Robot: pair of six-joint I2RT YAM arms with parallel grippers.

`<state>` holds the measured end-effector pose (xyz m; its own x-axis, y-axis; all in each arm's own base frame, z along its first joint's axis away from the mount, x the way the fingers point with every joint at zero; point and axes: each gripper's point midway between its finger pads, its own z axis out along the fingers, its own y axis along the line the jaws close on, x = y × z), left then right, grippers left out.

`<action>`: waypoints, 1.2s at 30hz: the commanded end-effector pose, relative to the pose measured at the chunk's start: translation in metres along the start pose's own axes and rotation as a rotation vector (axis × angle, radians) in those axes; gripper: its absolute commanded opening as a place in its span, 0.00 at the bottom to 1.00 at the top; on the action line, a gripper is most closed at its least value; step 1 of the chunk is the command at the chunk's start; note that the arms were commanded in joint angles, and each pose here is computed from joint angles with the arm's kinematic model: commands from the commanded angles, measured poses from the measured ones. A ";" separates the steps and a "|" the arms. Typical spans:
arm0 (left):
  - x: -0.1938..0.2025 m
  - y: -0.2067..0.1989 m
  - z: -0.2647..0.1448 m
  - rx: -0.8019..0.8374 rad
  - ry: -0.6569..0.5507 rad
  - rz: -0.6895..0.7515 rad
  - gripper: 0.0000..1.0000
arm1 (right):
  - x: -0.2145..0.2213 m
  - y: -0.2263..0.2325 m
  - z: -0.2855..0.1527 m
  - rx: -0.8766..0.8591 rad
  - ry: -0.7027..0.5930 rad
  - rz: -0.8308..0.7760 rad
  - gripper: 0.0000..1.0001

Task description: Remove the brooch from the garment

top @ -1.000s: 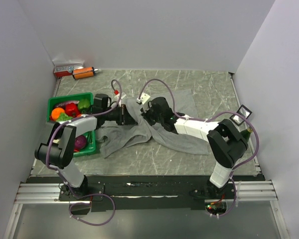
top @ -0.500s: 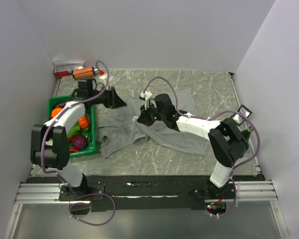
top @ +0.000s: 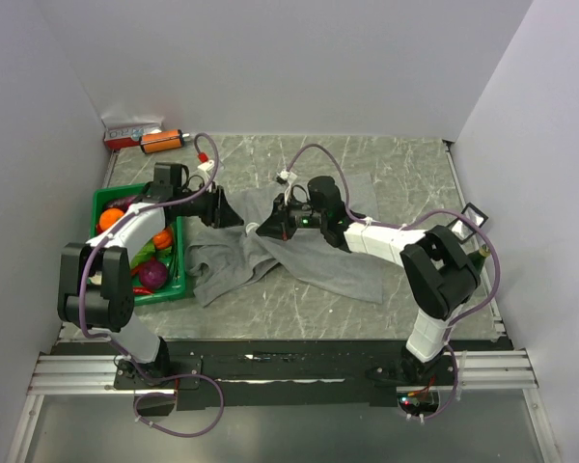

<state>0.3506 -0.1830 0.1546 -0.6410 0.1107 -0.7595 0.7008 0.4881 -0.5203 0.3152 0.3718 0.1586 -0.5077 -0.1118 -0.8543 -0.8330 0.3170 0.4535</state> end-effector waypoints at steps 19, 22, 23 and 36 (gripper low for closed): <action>0.002 -0.049 0.003 0.216 0.024 0.066 0.42 | -0.005 0.010 0.011 -0.121 0.022 0.037 0.00; 0.004 -0.051 0.005 0.228 0.037 0.067 0.40 | -0.006 0.011 0.011 -0.121 0.023 0.035 0.00; 0.004 -0.053 0.005 0.236 0.042 0.063 0.39 | -0.005 0.011 0.011 -0.120 0.025 0.036 0.00; 0.013 -0.053 0.007 0.265 0.082 0.043 0.20 | -0.002 0.013 0.007 -0.146 0.034 0.045 0.00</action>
<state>0.3087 -0.2081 0.1573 -0.6510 0.1983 -0.7327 0.7513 0.3055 -0.5849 0.2975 0.3783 0.1392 -0.5989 -0.1710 -0.7824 -0.7975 0.2163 0.5632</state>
